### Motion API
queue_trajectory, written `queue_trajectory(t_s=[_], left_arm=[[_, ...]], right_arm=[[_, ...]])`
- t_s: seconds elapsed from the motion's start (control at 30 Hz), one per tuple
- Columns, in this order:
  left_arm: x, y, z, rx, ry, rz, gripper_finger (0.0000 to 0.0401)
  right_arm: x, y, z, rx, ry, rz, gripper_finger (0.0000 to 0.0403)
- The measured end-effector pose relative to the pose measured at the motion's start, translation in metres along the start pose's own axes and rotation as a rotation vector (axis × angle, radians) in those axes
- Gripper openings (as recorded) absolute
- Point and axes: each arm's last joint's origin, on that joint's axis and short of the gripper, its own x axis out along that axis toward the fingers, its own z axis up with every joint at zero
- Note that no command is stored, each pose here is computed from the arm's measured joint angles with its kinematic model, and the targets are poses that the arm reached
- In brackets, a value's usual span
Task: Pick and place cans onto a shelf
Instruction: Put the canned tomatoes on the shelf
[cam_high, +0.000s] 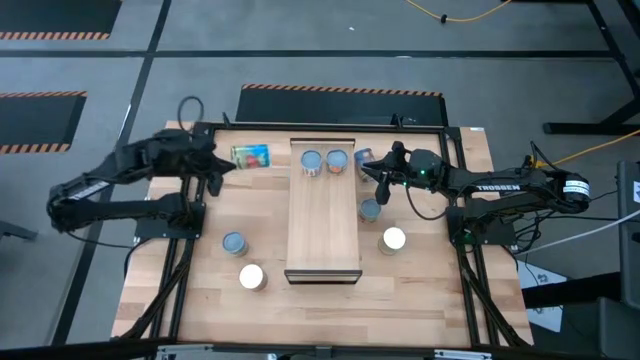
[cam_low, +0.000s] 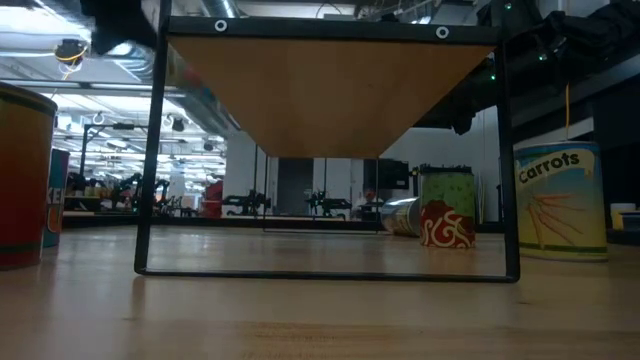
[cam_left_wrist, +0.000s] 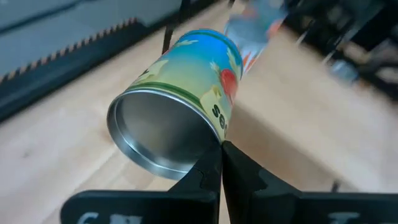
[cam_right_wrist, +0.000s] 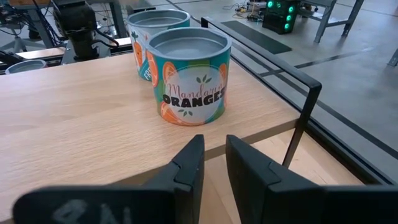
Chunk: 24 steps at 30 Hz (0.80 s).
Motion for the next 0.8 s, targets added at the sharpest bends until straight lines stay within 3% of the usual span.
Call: queue_trajectory(t_s=[0.23, 0.5, 0.8], left_arm=[[-0.019, -0.020, 0.031, 0.036, -0.074, -0.040, 0.0000], [0.004, -0.049, 0.054, 0.105, 0.016, -0.091, 0.0000], [0.022, -0.105, 0.077, 0.203, 0.112, -0.217, 0.0000]], right_arm=[[0.000, 0.000, 0.000, 0.000, 0.000, 0.000, 0.0072], [0.000, 0.000, 0.000, 0.000, 0.000, 0.000, 0.0072], [0.000, 0.000, 0.000, -0.002, 0.000, 0.000, 0.0072]])
